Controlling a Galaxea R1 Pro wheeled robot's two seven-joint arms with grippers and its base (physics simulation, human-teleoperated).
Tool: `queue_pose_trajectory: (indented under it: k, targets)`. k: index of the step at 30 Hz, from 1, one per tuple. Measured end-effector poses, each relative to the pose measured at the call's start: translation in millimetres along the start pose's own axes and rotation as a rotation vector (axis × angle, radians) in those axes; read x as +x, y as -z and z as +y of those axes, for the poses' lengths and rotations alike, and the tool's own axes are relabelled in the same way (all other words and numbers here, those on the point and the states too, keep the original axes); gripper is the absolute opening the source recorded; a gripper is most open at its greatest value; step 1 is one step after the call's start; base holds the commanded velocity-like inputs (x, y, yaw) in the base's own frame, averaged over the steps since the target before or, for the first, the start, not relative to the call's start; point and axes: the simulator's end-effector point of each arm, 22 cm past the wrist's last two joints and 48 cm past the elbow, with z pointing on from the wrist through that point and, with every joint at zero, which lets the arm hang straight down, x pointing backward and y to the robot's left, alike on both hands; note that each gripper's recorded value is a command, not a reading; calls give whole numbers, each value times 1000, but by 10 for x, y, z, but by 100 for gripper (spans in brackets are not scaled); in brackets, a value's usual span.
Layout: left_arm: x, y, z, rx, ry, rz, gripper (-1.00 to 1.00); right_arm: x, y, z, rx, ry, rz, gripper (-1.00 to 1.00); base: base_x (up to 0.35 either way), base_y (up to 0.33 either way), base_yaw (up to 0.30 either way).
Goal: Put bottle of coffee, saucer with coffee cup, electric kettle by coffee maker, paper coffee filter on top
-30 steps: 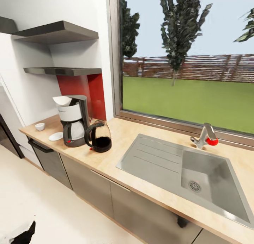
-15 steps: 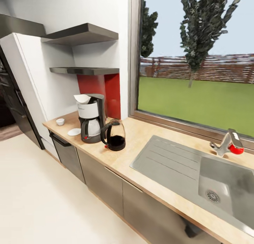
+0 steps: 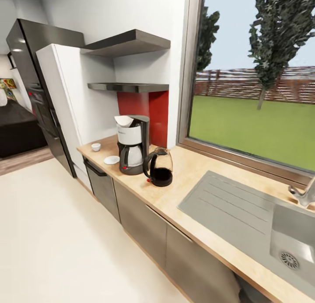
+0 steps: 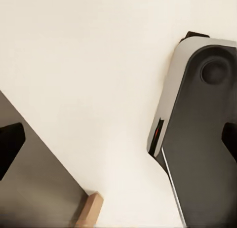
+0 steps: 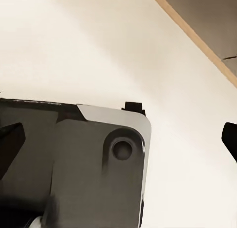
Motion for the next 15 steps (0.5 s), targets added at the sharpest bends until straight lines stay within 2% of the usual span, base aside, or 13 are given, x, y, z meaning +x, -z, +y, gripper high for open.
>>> queue_pose_trajectory:
  k: [1, 4, 15]
  targets:
    - [71, 2, -18, 2, 0, 28, 100, 2, 0, -1, 0, 0, 0, 100, 0, 0, 272]
    - [153, 9, -69, 9, -2, 60, 100, 13, -2, 7, -1, 2, 4, 100, 0, 0, 272]
    - [176, 11, -105, 16, -4, 66, 100, 36, -6, 21, -5, 2, 9, 100, 0, 0, 272]
